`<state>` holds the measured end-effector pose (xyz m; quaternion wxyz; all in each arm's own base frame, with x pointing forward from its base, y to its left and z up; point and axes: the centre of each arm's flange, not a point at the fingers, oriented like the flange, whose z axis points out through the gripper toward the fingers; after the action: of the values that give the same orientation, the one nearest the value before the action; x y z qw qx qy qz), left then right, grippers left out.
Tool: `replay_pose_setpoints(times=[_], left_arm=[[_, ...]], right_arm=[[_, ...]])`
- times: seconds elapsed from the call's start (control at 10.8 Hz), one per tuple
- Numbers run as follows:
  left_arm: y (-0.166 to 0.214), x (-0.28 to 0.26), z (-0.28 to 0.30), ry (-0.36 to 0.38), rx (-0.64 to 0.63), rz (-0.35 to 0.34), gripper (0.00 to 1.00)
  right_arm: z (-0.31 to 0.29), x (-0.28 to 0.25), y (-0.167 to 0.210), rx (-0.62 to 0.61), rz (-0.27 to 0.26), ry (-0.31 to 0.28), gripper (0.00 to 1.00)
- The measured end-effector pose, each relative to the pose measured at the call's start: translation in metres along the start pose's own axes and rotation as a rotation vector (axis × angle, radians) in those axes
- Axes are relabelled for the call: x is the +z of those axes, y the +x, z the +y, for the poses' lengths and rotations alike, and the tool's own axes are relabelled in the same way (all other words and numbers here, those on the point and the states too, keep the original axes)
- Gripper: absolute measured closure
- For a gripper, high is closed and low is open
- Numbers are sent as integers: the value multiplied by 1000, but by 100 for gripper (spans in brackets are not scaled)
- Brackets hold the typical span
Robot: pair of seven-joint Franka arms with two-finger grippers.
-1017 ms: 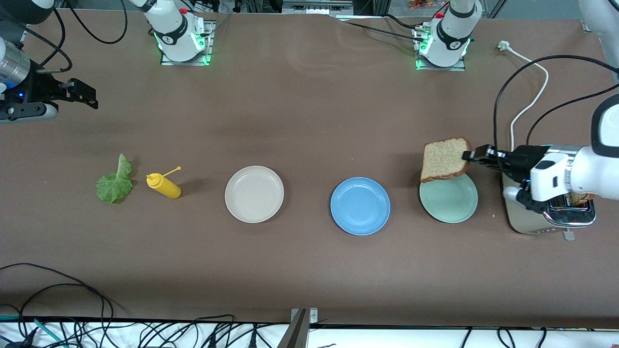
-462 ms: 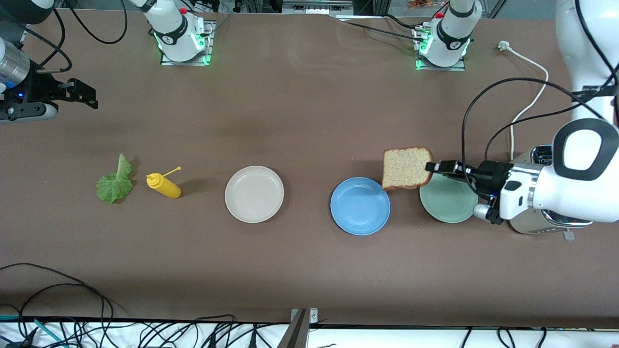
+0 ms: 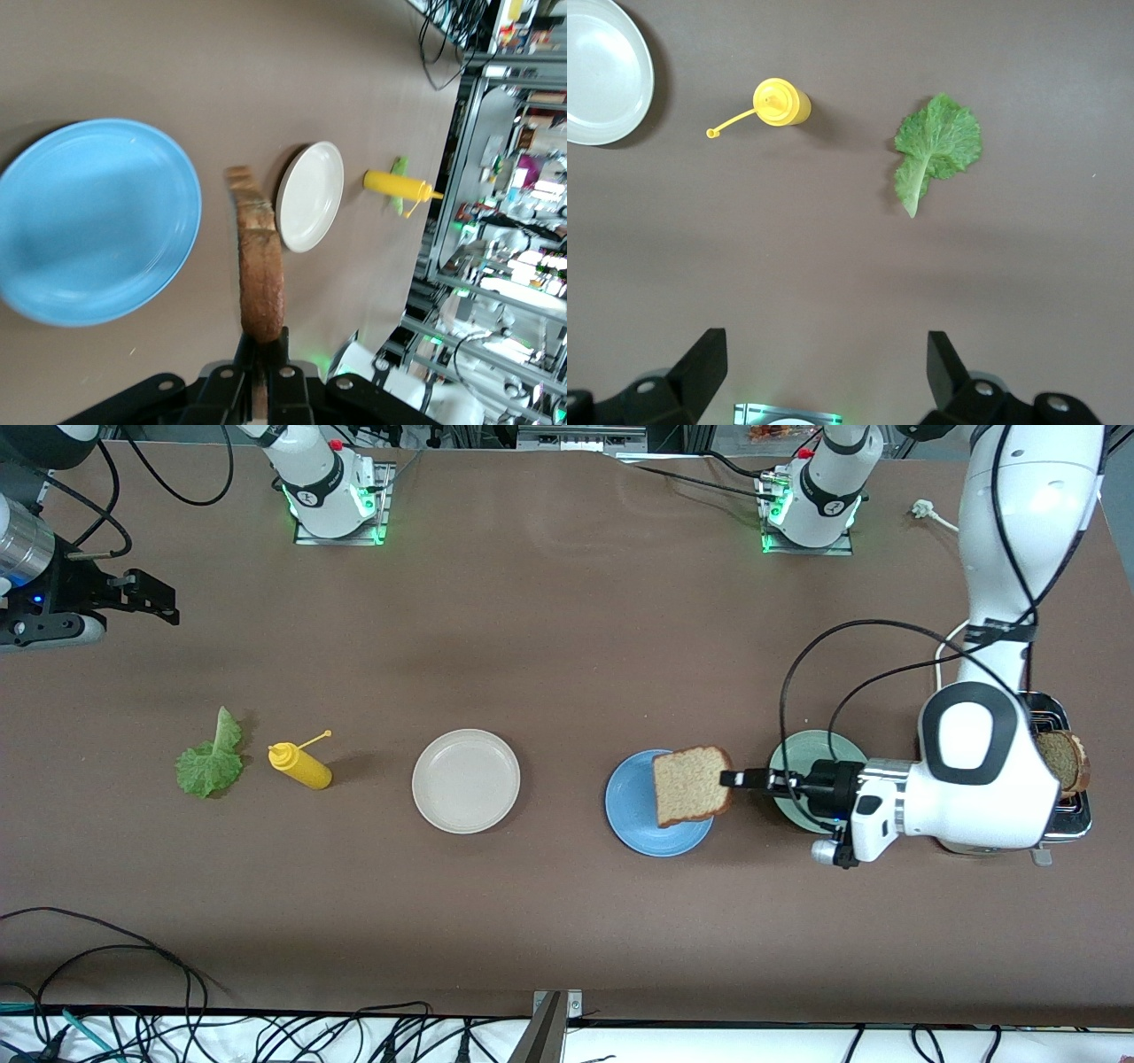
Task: Make sandwich in blue plate with both arms
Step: 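Carry the bread slice over the blue plate and lower it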
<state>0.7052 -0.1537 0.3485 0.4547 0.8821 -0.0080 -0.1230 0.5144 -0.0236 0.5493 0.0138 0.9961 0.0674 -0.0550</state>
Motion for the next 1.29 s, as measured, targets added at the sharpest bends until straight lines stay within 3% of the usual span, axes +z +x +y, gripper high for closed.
replay_pose_setpoints(times=[0.46,1.29], left_arm=[[16,55,-13,10,-34,73,92],[8,103,-67,22,-88,-9,92]], right_arm=[[0,0,0,0,0,0,0],[0,0,0,0,-1,0,0]])
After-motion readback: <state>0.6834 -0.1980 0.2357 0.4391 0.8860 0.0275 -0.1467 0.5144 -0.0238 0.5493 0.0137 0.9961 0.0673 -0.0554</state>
